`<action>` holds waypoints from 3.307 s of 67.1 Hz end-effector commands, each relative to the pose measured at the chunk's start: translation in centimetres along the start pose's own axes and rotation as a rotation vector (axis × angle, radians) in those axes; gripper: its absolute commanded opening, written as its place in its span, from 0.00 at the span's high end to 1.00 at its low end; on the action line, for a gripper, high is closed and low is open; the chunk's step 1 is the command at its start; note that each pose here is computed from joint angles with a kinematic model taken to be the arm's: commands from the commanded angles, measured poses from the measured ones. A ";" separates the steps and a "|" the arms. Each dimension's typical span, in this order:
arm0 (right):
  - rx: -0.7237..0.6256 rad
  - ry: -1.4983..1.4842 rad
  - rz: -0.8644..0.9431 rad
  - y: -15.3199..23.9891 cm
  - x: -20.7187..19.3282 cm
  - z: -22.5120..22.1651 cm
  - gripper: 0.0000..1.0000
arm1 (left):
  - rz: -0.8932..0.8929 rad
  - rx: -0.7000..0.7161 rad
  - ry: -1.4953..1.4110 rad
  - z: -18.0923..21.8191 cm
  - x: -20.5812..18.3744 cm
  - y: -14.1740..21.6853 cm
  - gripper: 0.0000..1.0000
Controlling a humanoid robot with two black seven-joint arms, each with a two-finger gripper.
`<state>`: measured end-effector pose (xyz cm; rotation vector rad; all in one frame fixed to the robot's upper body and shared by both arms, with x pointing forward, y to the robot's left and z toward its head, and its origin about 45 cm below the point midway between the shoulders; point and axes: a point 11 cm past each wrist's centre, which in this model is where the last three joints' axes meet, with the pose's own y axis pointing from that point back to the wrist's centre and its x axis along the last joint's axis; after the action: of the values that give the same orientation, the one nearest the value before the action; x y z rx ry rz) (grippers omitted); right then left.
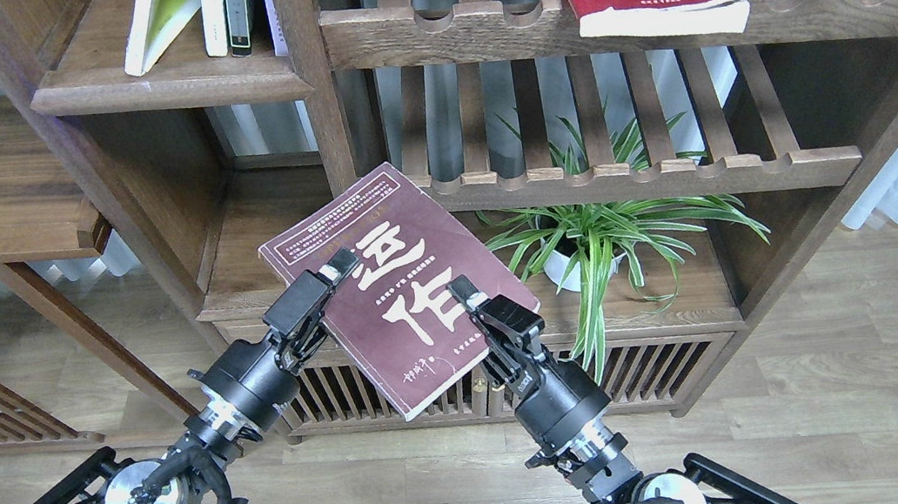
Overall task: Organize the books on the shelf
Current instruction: 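Pinch the dark red book's edge with the left gripper, then lift the dark red book with the left gripper away from the right gripper, then insert the dark red book into the top shelf with the left gripper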
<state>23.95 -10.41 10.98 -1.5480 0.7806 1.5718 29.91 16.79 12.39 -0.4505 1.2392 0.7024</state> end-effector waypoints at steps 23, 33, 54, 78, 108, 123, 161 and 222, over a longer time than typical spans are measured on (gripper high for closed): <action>-0.003 0.000 -0.001 0.0 0.0 0.1 0.89 | -0.020 -0.004 -0.009 0.4 -0.7 -0.7 0.92; -0.003 -0.001 0.000 0.1 0.0 0.1 0.89 | -0.016 -0.001 -0.012 0.4 -0.6 -0.6 0.93; 0.006 0.004 -0.007 -0.2 -0.2 -0.2 0.32 | -0.013 -0.003 -0.014 0.5 -0.5 -0.5 0.92; 0.011 0.013 -0.013 -0.4 -0.4 -0.6 0.03 | 0.000 0.007 -0.036 0.5 -0.1 -0.4 0.89; 0.111 0.056 -0.010 -0.9 -0.3 -4.6 0.02 | 0.007 0.021 -0.354 5.2 -1.8 1.5 0.92; 0.110 0.060 -0.001 -0.8 0.0 -4.6 0.02 | -0.019 0.001 -0.547 9.5 -5.5 3.8 0.92; 0.122 0.087 0.046 -0.5 1.4 -5.5 0.02 | -0.005 -0.249 -0.758 19.9 -11.3 8.1 0.91; 0.109 0.111 0.037 -1.3 1.1 -5.8 0.02 | -0.156 -0.462 -0.940 27.3 -22.4 9.4 0.90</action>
<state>27.95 -14.65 9.55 -1.5514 0.9466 1.4566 38.75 35.71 41.73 -0.5335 0.1568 0.9076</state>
